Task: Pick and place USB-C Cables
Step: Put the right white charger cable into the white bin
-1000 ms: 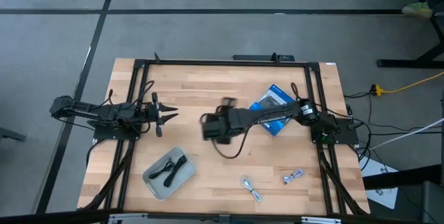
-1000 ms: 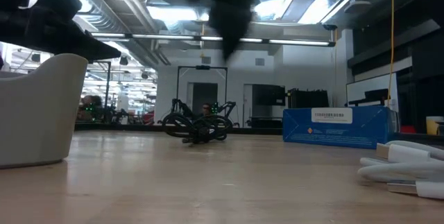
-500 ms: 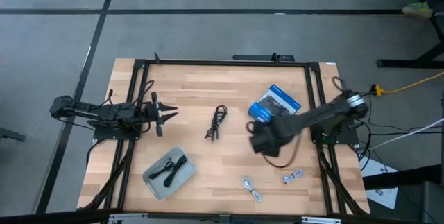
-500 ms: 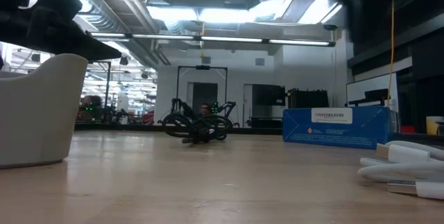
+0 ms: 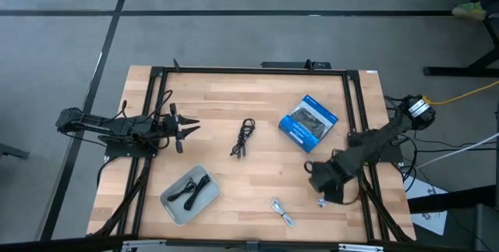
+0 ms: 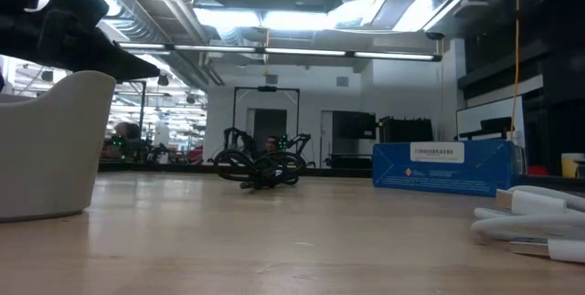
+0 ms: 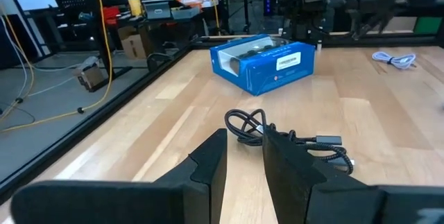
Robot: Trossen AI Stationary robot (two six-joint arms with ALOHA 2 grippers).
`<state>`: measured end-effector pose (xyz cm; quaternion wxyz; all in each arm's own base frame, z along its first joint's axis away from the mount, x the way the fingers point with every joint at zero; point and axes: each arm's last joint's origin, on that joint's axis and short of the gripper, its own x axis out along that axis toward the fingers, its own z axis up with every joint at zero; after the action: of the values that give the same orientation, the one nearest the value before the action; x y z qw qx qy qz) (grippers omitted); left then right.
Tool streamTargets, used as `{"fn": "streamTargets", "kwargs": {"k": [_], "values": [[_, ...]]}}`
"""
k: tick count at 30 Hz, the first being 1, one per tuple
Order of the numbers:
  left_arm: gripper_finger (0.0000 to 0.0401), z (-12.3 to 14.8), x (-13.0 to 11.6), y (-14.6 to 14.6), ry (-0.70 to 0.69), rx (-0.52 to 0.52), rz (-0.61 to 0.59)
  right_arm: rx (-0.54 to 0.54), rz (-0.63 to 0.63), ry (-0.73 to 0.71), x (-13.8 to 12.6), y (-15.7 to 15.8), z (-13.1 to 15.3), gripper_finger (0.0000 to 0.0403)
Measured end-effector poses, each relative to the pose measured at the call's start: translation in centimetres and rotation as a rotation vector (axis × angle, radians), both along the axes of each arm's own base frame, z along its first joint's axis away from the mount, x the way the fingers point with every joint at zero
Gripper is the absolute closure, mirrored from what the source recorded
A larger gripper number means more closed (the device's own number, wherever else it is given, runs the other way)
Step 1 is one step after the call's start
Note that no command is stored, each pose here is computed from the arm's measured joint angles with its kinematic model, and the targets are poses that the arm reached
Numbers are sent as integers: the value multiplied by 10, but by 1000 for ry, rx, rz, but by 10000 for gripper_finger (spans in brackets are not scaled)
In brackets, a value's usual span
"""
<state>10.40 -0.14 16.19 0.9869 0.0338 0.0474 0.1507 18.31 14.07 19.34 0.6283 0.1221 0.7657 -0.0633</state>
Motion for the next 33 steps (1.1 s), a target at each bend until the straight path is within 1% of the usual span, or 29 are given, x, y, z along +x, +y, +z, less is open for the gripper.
{"fn": "streamTargets", "kwargs": {"k": [3,7,14,17,21,24,28,30,32,33], "values": [[315,0,0,0,5,15,-1,43,55,-42,-9,11,-16,206],[315,0,0,0,4,14,0,44,113,-106,-12,20,-20,209],[315,0,0,0,4,13,0,84,354,-242,-14,40,-24,228],[315,0,0,0,5,13,0,47,391,-270,-14,47,-31,231],[315,0,0,0,6,17,0,10,413,-244,-12,51,-45,231],[315,0,0,0,7,19,-1,25,393,-203,-9,55,-56,231],[315,0,0,0,7,20,0,20,391,-167,-8,56,-63,235],[315,0,0,0,7,21,7,2,390,-163,-9,55,-63,254],[315,0,0,1,7,22,17,-15,391,-166,-9,54,-62,291],[315,0,0,1,7,22,21,-25,386,-167,-8,52,-62,317]]}}
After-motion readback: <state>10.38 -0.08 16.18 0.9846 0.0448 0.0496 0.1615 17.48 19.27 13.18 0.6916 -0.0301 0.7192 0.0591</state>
